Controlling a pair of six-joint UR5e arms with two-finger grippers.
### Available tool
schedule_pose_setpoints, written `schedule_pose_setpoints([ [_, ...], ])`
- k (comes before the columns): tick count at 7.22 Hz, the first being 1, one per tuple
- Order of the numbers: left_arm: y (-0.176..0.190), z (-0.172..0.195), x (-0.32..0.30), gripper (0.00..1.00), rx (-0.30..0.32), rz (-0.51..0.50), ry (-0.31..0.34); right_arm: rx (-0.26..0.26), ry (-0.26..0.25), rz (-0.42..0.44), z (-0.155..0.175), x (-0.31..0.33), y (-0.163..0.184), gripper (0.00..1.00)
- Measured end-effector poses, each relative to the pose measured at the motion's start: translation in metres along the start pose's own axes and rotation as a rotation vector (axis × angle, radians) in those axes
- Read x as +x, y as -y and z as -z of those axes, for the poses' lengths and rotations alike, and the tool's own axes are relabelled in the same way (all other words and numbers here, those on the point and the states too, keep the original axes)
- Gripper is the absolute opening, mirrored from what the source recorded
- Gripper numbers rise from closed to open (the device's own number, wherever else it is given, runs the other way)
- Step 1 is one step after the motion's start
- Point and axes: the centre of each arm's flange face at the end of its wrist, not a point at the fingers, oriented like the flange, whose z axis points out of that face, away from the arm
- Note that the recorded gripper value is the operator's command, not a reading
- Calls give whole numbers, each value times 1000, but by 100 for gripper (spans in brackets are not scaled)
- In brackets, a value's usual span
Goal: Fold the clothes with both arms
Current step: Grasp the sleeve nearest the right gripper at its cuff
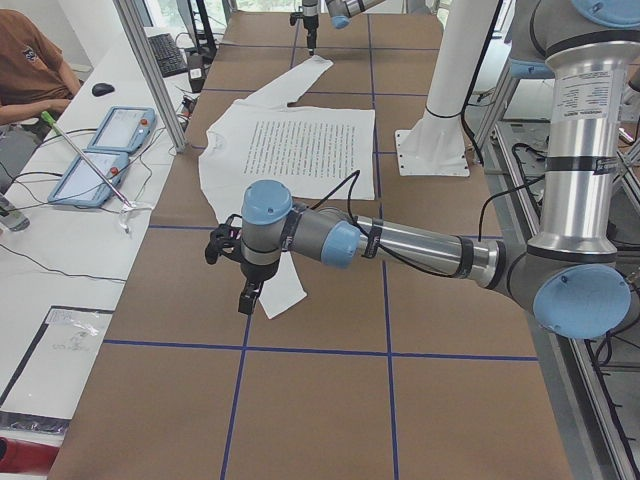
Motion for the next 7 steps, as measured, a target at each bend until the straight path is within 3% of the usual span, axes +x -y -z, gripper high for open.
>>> schedule_pose_setpoints([
  [1, -1, 0, 0, 100, 0, -1, 0, -7, -1, -7, -4, -3, -1, 75],
  [3, -1, 2, 2, 100, 3, -4, 0, -16, -1, -28, -8, -6, -3, 21],
  [4, -1, 2, 2, 100, 4, -4, 0, -17, 0, -45, -8, -7, -3, 0],
  [7, -1, 3, 1, 100, 5, -6, 7, -22, 0, -61, -9, -7, -4, 0],
])
